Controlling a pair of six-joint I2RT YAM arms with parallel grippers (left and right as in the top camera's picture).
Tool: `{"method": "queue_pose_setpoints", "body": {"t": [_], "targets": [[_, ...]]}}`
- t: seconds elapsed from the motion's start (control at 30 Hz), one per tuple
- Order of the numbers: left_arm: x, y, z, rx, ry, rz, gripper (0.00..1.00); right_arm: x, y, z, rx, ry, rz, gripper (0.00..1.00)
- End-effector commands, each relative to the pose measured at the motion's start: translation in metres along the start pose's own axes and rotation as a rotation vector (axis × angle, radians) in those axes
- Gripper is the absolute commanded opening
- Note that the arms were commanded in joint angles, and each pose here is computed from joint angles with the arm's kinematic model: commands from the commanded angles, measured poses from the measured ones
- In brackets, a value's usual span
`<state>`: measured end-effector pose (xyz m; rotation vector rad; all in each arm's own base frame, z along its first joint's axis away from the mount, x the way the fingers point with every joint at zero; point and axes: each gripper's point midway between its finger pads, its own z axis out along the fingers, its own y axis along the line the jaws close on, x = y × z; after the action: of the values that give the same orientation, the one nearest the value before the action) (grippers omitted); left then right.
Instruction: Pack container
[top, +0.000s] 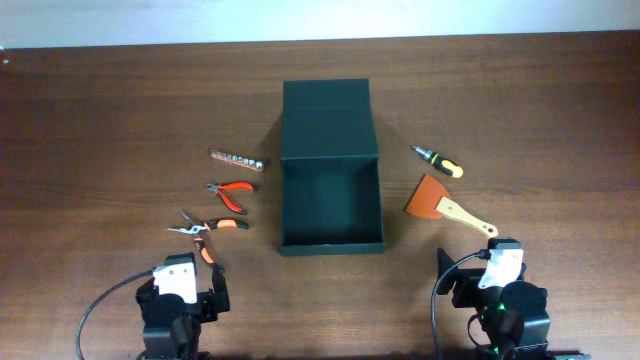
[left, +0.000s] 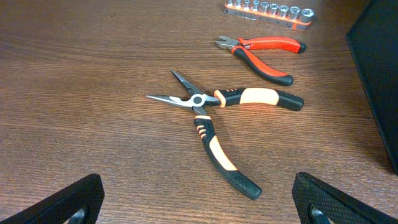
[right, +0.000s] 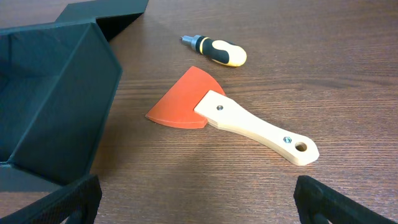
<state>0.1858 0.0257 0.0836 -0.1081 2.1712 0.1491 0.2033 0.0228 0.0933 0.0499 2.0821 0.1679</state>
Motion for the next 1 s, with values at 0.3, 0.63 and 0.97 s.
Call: {"method": "queue_pose_setpoints", "body": {"t": [0.3,0.63,0.97], "targets": [[0.0017,0.0011,0.0014,-0.006,-0.002,0.017,0.99,0.0009,-0.0028,0.0004,0.016,-0.004,0.007,0.99],[0.0017,0.0011,0.0014,-0.006,-0.002,0.017,0.99,0.0009,-0.0027,0.0004,0.015,-0.004,0.007,0.99],[0.0017,0.0011,0.0014,-0.006,-0.002,0.017,0.99,-0.0087,-0.0005,-0.0044,0.009,-0.022,0.037,0.99]]}}
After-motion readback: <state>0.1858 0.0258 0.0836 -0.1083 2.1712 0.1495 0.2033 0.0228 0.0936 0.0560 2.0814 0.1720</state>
